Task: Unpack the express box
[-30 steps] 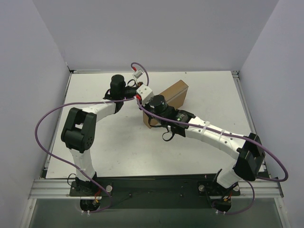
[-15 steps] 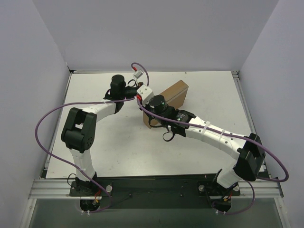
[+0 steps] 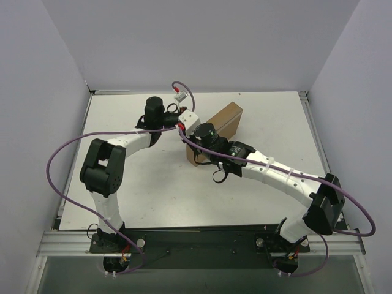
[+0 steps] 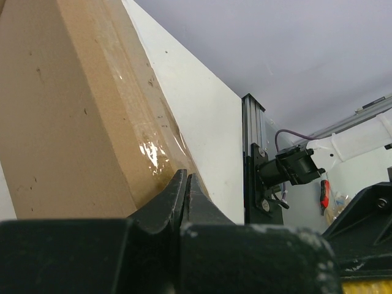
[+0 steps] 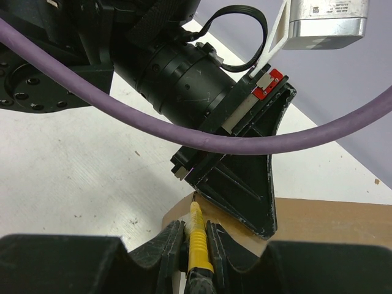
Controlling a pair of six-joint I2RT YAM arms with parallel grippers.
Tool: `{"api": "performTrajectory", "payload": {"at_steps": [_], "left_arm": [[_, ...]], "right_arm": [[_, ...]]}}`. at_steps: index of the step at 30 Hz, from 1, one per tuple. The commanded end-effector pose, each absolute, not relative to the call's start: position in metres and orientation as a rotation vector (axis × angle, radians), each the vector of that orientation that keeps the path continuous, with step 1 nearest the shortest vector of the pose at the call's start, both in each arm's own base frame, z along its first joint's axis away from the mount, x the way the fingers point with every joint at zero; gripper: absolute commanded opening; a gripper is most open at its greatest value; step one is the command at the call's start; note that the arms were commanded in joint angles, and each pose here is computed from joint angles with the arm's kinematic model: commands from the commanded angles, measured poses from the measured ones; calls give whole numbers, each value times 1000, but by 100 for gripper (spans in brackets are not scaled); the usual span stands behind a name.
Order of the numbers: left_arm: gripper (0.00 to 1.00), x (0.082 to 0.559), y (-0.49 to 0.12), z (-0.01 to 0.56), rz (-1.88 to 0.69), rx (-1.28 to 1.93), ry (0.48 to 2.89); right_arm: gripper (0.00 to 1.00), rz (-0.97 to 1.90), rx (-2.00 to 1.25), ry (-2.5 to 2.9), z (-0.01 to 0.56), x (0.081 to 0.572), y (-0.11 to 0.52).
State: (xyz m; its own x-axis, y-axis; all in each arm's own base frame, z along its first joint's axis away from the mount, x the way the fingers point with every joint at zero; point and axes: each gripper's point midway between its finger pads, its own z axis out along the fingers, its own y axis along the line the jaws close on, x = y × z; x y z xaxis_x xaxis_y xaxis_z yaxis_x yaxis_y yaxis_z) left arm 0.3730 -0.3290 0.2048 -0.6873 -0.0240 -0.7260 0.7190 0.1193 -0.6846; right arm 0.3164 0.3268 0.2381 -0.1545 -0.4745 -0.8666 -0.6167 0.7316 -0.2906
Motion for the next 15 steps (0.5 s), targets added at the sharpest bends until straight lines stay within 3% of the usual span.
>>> {"api": "performTrajectory", "payload": {"at_steps": [1,11,15], "left_arm": [[0,369,-326,129,-1596,578,2057],[0,368,-326,125,-1588,602,2064],[0,376,-328,159,-1602,670,1937]], "right_arm": [[0,107,-885,1864,234,303,300],[0,139,-946,1873,223,292,295],[0,191,-960,1872,220,292,301]]}}
